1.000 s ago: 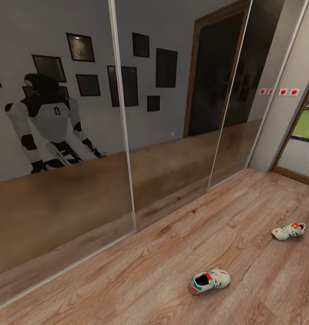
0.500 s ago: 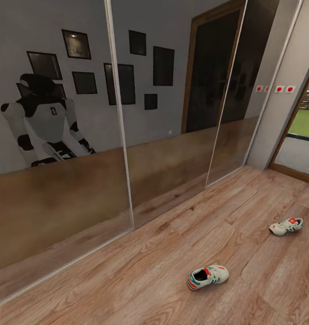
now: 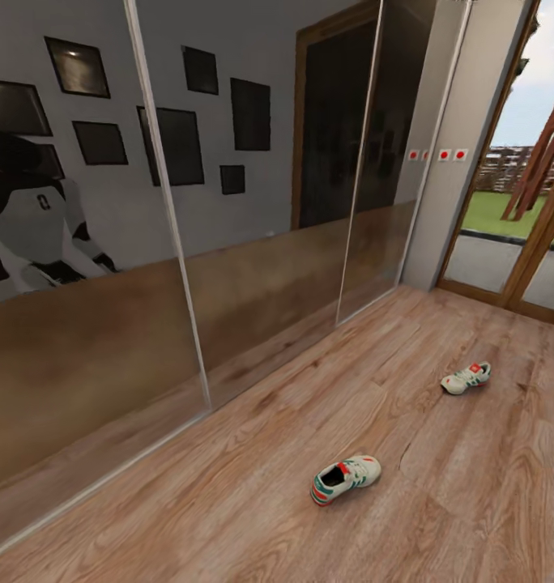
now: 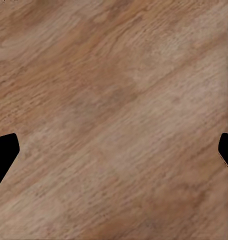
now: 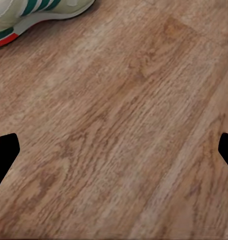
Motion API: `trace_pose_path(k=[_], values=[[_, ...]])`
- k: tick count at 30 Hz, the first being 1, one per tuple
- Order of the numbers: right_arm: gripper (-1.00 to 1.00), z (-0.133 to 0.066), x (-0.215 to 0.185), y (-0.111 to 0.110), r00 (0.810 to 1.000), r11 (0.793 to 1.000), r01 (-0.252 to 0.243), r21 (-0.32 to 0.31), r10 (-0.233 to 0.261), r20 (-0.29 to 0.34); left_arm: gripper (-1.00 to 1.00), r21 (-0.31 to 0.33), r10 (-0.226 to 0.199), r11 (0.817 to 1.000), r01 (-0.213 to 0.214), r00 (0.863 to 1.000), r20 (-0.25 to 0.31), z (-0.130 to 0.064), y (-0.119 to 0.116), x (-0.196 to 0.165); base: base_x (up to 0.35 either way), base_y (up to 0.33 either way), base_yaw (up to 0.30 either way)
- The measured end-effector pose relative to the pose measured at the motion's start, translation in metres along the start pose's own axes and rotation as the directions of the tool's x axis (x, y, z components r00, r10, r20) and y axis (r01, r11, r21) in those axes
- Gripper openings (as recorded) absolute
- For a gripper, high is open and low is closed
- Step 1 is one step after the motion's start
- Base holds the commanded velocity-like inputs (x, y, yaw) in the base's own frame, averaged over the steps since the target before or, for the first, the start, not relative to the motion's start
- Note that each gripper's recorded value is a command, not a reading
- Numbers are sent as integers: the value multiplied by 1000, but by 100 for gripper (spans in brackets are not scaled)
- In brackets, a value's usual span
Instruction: Pick up the two gym shoes and the two sandals from the corridor floor and place them onto the hallstand (shoe rack) in the corridor, making sure they are on the rack and not on the floor. Arrange them so the two gym shoes are next to each other and the two sandals are next to each other.
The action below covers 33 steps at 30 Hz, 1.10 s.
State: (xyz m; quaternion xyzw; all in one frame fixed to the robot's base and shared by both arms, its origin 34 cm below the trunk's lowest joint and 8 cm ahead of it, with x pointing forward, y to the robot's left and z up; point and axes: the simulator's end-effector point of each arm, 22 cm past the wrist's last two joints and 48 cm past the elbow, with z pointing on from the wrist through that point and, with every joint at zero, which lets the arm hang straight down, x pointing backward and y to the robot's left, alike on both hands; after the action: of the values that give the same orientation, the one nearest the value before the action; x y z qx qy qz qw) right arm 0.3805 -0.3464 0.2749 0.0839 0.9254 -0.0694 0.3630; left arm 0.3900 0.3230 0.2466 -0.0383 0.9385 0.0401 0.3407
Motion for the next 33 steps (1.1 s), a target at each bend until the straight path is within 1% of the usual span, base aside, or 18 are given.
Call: trace_pose_path(k=[3,5,24,27,33], values=[[100,4,6,0,1000,1000,0,0,0,0,100,0,0,1000,0,1000,0,4,0,5,0,0,-268],[100,6,9,1,1000,1000,0,-1,0,1,100,0,0,1000,0,1000,0,7,0,9,0,0,-60],[100,30,46,1,1000,1000,0,-1,0,3,100,-1,0,1000,0,1000,1,32,-1,45,0,0,-6],[100,30,51,1,1000,1000,2,1,-2,-9,100,-1,1,1000,-1,1000,-11,33,0,51,0,0,-77],[100,31,62,0,999,1000,7,3,-7,-33,100,-2,4,1000,-4,999,-35,34,0,62,0,0,-208]])
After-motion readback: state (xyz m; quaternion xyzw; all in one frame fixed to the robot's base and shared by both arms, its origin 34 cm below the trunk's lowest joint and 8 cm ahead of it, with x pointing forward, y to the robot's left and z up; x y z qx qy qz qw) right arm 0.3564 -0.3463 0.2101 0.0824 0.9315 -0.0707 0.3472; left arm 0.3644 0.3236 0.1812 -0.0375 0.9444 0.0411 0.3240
